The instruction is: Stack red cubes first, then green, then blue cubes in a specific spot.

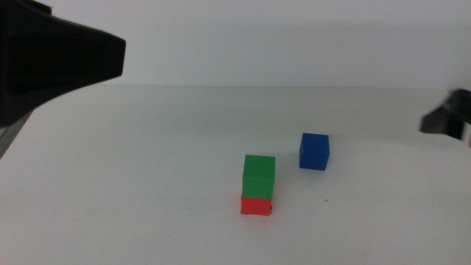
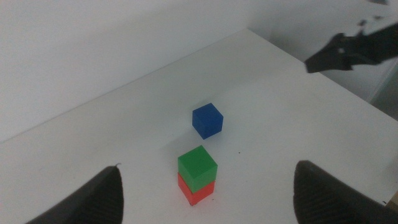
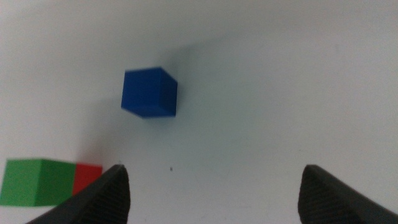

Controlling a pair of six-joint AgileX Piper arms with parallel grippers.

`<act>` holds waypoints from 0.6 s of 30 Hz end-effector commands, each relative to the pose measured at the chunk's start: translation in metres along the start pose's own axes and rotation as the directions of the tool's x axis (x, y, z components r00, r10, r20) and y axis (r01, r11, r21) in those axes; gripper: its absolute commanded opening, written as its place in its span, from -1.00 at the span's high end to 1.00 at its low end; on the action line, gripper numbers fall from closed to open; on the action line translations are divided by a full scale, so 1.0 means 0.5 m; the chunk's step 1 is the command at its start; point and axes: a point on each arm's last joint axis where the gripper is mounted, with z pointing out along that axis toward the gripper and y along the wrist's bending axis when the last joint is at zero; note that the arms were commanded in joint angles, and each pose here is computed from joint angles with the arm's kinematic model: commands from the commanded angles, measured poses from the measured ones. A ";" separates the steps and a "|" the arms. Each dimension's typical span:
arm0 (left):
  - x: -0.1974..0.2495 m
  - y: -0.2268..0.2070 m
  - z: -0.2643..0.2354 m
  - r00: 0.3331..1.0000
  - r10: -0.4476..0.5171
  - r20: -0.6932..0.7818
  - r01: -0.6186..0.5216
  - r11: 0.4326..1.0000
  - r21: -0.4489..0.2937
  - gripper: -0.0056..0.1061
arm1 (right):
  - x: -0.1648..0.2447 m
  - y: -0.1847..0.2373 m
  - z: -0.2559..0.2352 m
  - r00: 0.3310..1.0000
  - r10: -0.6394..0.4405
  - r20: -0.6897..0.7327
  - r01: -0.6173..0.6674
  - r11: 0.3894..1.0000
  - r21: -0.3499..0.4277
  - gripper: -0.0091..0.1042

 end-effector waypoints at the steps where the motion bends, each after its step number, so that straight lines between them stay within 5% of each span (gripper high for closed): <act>1: -0.001 0.000 -0.002 1.000 -0.006 0.017 0.006 1.000 0.000 -0.78 | -0.029 0.024 0.025 0.995 -0.062 -0.083 0.064 0.998 0.021 -0.80; 14: -0.001 0.000 -0.002 1.000 -0.006 0.017 0.006 1.000 0.000 -0.78 | -0.071 0.230 0.258 0.965 -0.138 -0.224 0.170 0.977 0.126 -0.80; 18: -0.001 0.000 -0.002 1.000 -0.006 0.017 0.006 1.000 0.000 -0.78 | -0.064 0.254 0.333 0.966 -0.081 -0.244 0.125 0.977 0.170 -0.80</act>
